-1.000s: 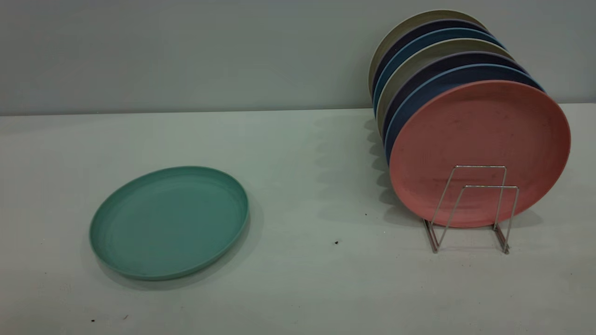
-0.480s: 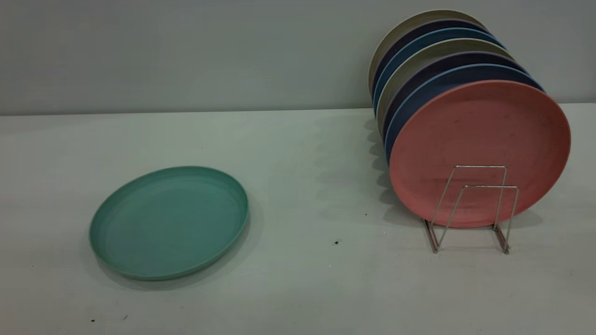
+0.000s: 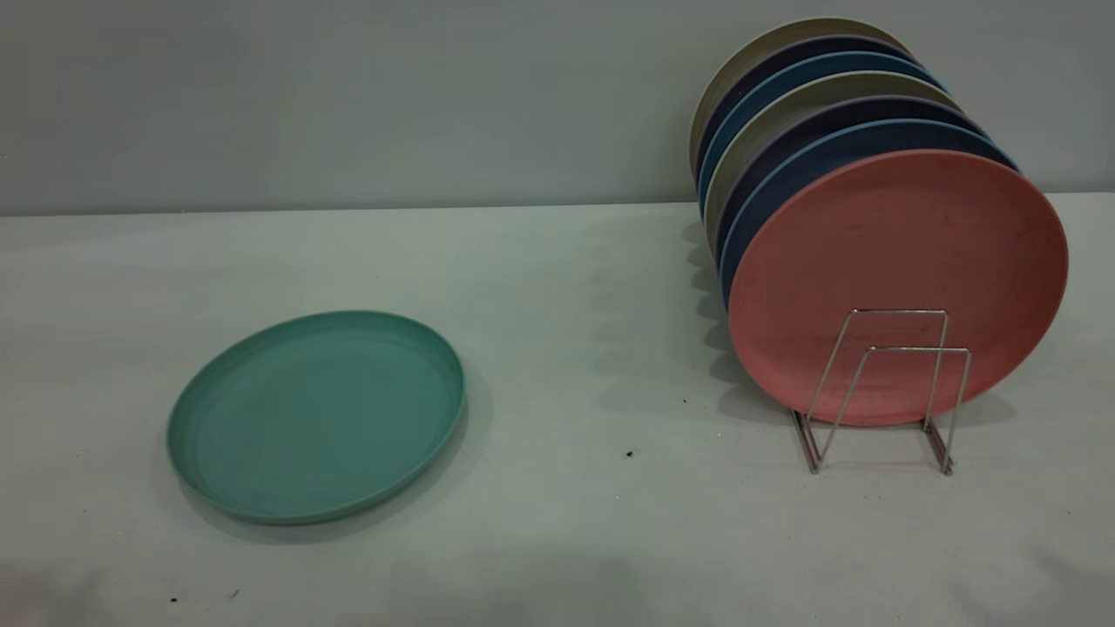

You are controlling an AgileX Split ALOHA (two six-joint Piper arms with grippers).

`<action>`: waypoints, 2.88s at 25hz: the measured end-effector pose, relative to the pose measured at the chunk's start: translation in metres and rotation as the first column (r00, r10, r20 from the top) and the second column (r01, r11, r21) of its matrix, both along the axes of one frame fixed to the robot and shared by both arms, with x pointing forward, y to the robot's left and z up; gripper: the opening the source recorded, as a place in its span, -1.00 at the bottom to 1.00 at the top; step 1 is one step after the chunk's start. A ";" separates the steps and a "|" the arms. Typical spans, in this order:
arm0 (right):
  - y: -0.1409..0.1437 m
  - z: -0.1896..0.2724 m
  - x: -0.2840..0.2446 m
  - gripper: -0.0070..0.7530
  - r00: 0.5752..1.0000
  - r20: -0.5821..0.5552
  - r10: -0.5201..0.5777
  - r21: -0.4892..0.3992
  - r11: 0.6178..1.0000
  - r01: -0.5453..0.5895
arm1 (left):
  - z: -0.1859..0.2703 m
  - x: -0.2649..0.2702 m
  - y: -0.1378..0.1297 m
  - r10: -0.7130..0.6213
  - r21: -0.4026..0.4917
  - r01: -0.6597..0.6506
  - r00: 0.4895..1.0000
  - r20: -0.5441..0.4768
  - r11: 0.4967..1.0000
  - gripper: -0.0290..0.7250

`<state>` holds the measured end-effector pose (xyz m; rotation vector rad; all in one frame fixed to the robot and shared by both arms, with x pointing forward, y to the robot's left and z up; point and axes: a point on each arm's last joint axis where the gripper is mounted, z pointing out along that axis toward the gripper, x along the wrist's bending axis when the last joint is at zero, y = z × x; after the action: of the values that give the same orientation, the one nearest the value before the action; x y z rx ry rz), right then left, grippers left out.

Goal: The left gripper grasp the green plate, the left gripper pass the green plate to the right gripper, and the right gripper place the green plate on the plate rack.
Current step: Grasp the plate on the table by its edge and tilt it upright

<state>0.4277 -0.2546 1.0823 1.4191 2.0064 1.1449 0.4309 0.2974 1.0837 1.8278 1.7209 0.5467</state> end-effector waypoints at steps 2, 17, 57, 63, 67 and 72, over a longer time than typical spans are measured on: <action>0.017 -0.008 0.018 0.48 0.998 -0.008 0.070 0.006 0.998 -0.070 | -0.010 0.017 0.000 -0.002 -0.015 0.001 0.999 -0.039 1.000 0.58; 0.175 -0.079 0.073 0.48 0.836 -0.277 0.473 0.037 0.875 -0.483 | -0.127 0.131 0.008 -0.041 -0.015 0.038 0.918 -0.394 0.999 0.58; 0.160 -0.176 0.124 0.48 0.867 -0.428 0.255 -0.014 0.957 -0.288 | -0.279 0.225 -0.002 -0.215 -0.203 0.118 0.792 -0.571 0.972 0.38; 0.159 -0.178 0.125 0.48 0.867 -0.431 0.250 -0.014 0.959 -0.284 | -0.283 0.225 -0.004 -0.217 -0.206 0.117 0.788 -0.576 0.971 -0.16; 0.159 -0.178 0.125 0.48 0.868 -0.430 0.247 -0.013 0.960 -0.280 | -0.284 0.224 -0.005 -0.215 -0.220 0.103 0.784 -0.583 0.970 -0.76; 0.158 -0.178 0.126 0.48 0.866 -0.435 0.246 -0.007 0.961 -0.276 | -0.280 0.224 -0.005 -0.223 -0.228 0.107 0.782 -0.582 0.968 -0.82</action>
<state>0.5536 -0.0963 0.9047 1.4981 2.5878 0.9047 0.6545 0.2921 0.8034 2.1277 1.8833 -0.3146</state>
